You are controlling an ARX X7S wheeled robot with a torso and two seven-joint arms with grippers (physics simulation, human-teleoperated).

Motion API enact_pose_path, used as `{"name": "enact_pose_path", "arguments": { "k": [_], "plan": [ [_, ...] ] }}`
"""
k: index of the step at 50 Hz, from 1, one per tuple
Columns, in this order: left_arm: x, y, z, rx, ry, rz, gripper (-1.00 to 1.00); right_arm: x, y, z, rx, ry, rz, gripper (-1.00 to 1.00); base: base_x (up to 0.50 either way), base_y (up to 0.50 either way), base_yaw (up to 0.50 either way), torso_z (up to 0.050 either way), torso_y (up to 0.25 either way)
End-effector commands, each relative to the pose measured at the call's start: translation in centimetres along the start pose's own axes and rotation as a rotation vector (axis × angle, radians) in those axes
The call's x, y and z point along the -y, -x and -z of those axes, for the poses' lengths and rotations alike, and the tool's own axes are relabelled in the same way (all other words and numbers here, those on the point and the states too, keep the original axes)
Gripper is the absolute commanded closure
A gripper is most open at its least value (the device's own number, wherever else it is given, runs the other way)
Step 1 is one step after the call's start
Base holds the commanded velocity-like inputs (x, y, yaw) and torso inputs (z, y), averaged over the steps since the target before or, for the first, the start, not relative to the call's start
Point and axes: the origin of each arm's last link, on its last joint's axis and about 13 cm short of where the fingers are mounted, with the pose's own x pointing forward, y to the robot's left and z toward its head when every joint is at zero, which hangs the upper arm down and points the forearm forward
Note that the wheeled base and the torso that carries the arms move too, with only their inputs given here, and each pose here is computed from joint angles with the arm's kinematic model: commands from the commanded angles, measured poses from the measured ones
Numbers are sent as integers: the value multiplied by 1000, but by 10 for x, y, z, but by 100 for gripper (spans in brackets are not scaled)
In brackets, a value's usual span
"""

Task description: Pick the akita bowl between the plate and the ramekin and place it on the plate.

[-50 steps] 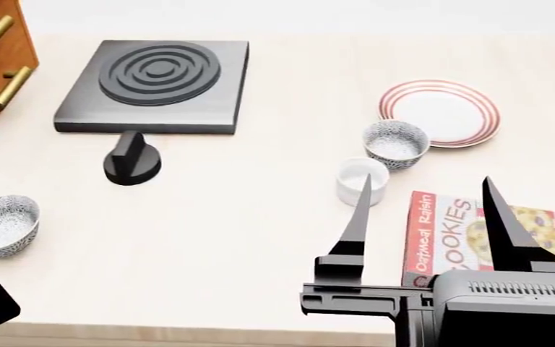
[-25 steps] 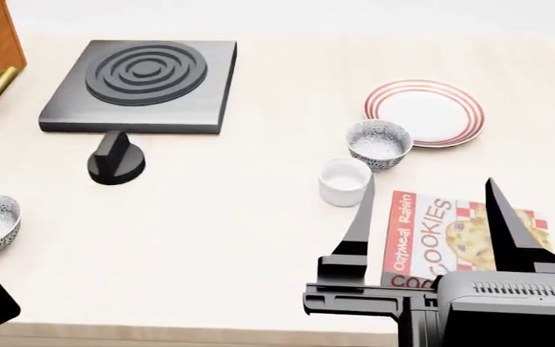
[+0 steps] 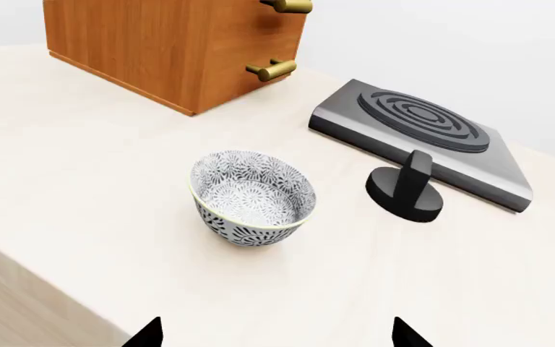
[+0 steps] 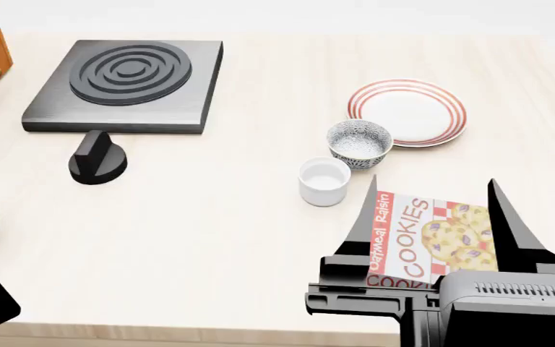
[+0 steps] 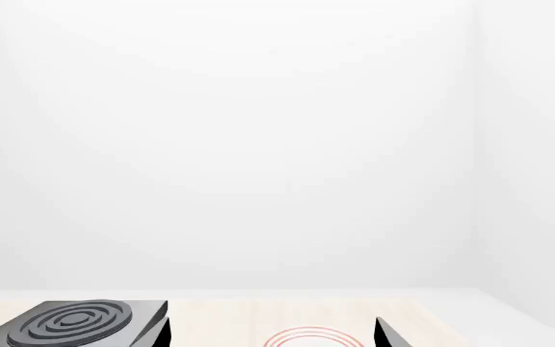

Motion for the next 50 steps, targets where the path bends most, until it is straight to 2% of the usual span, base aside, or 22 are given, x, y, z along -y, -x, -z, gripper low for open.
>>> {"name": "enact_pose_path", "arguments": {
  "k": [1,50],
  "plan": [
    [0,0,0,1,0,-1,-100,0,0,1,-6,8,-1,-100,0,0,0,0,0],
    [0,1,-1,1,0,-1,-100,0,0,2,-9,5,-11,-100,221,0,0,0,0]
  ]
}}
